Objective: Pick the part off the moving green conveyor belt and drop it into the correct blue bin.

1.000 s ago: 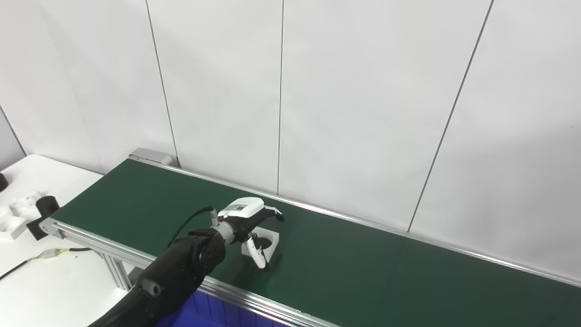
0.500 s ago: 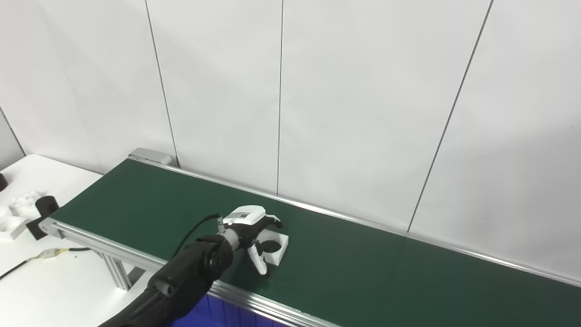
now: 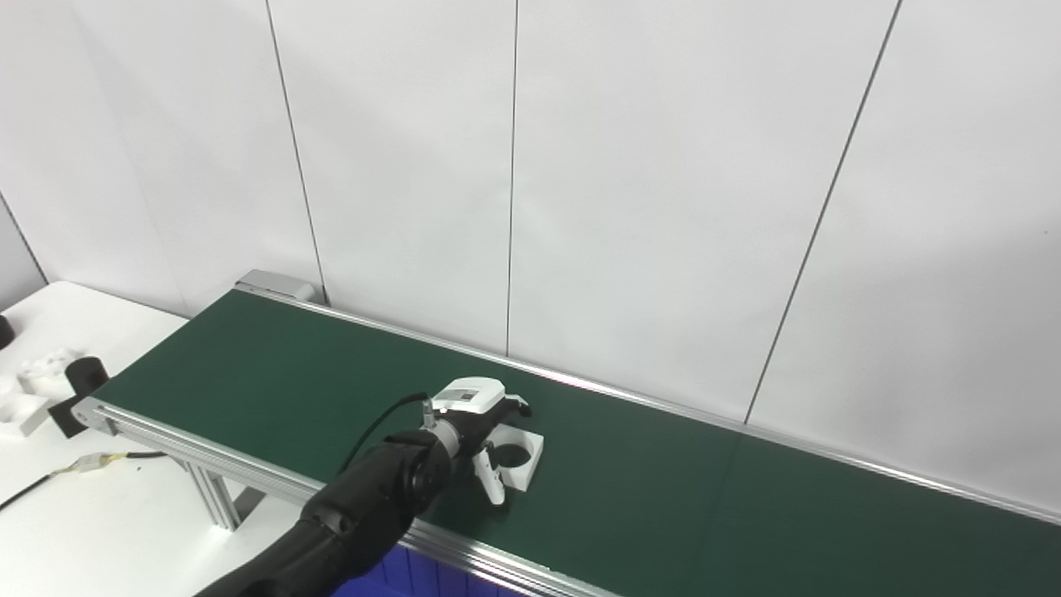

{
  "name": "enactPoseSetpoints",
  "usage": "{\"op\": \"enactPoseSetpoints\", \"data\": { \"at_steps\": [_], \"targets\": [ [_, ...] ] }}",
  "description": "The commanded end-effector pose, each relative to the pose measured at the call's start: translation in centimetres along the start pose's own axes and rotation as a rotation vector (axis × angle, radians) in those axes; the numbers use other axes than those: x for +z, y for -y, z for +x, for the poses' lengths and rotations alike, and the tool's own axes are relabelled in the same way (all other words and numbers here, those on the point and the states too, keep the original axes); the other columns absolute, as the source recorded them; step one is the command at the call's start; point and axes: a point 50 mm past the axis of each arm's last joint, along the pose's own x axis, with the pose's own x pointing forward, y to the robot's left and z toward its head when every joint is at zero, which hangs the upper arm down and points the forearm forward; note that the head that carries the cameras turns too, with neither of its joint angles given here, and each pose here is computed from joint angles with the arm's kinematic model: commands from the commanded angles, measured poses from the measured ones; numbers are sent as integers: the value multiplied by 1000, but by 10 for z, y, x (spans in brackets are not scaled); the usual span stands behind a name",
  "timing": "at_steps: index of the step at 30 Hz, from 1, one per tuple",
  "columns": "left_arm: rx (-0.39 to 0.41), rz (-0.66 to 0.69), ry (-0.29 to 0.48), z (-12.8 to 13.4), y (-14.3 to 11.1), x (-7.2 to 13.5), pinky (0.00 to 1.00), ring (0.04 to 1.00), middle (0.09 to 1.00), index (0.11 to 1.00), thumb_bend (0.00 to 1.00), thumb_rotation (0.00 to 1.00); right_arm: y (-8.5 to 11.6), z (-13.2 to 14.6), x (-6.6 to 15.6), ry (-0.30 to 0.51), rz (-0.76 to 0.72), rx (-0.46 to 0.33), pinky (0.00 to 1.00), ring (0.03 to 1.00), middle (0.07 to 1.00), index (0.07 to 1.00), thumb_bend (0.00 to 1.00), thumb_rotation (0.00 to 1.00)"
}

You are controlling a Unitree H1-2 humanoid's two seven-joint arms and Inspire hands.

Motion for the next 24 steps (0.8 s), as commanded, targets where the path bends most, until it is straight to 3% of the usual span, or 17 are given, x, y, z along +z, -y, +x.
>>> {"op": "enactPoseSetpoints", "data": {
  "at_steps": [1, 5, 6, 7, 9, 24],
  "targets": [
    [69, 37, 21, 5, -13, 4, 885, 865, 854, 818, 868, 0, 1, 5, 14, 97, 23, -18, 692, 788, 815, 905, 636, 760],
    [102, 38, 47, 6, -11, 3, 834, 754, 699, 663, 797, 0, 1, 5, 15, 99, 28, -19, 698, 792, 814, 904, 623, 749],
    [103, 32, 48, 6, -10, 3, 815, 710, 599, 549, 633, 0, 1, 5, 15, 99, 28, -19, 698, 792, 813, 903, 622, 746],
    [101, 26, 47, 6, -10, 3, 818, 664, 549, 499, 567, 0, 1, 5, 15, 98, 28, -20, 697, 793, 813, 903, 622, 746],
    [94, 15, 49, 7, -9, 3, 824, 630, 501, 490, 530, 0, 1, 5, 15, 98, 26, -22, 695, 791, 812, 902, 626, 750],
    [60, -64, 67, 5, -6, -3, 782, 642, 528, 459, 518, 0, 4, 5, 15, 99, 29, -20, 693, 790, 813, 906, 625, 748]
  ]
}}
